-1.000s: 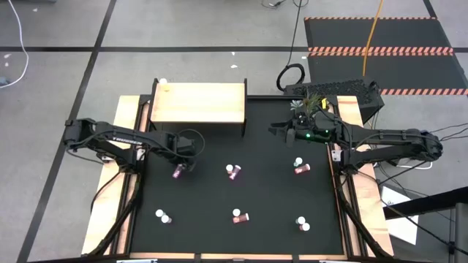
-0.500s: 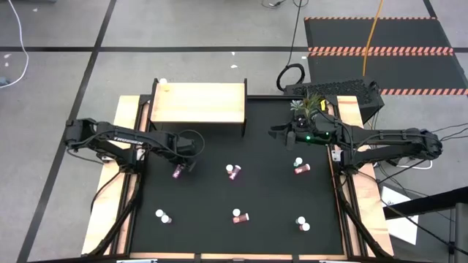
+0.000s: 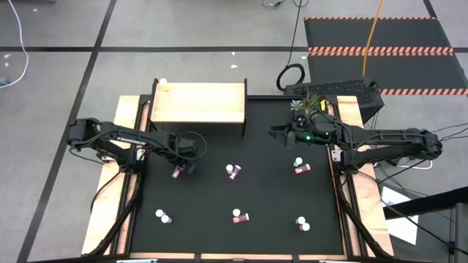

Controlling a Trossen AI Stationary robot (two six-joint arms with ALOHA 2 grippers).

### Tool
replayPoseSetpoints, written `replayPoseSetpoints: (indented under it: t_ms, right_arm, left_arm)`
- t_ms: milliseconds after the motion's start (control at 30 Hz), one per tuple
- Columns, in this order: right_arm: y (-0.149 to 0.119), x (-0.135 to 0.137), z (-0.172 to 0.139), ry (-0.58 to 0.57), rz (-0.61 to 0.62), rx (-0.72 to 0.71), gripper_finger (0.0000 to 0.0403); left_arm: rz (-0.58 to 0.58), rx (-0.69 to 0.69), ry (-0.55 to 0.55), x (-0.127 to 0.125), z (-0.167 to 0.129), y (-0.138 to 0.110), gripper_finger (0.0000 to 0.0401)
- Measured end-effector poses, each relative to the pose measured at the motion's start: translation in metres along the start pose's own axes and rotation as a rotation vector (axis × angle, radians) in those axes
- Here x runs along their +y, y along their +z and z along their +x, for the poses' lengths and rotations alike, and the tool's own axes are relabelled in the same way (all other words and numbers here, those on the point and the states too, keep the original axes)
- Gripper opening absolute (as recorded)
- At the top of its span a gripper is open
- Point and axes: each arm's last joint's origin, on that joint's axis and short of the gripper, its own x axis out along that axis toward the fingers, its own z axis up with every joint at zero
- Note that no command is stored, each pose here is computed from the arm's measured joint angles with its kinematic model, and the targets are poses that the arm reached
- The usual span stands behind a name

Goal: Pick and place medicine bottles onto shelf by color
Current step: Put the top left pink medicine bottle on the shelf

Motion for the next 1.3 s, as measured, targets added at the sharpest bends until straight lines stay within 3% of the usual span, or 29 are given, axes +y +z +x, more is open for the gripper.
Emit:
replayPoseSetpoints:
  t_ms: [333, 500, 700, 867, 1000, 1167, 1300]
  right_arm:
    - [0.0, 0.0, 0.0, -0.004, -0.001, 0.005, 0.0203]
    - [-0.002, -0.002, 0.0, -0.016, -0.002, 0.017, 0.0203]
    - [-0.002, -0.002, 0.0, -0.02, -0.003, 0.021, 0.0203]
    - [-0.002, -0.002, -0.001, -0.019, -0.007, 0.02, 0.0203]
    - [0.0, -0.001, -0.004, -0.011, -0.027, 0.012, 0.0203]
    - [0.004, -0.001, -0.008, -0.01, -0.053, -0.009, 0.0203]
    - [0.006, -0.002, -0.011, -0.008, -0.081, -0.026, 0.0203]
  left_arm:
    - [-0.009, -0.005, 0.003, 0.0, 0.0, 0.0, 0.0122]
    - [-0.033, -0.014, -0.004, -0.001, -0.002, 0.001, 0.0126]
    - [-0.025, -0.09, -0.109, -0.012, -0.031, 0.008, 0.0125]
    - [0.016, -0.242, -0.253, -0.023, -0.081, 0.017, 0.0124]
    - [0.09, -0.451, -0.31, -0.025, -0.129, 0.026, 0.0123]
    - [0.159, -0.754, -0.243, -0.011, -0.188, 0.044, 0.0123]
    - [0.232, -0.999, -0.106, 0.003, -0.222, 0.065, 0.0123]
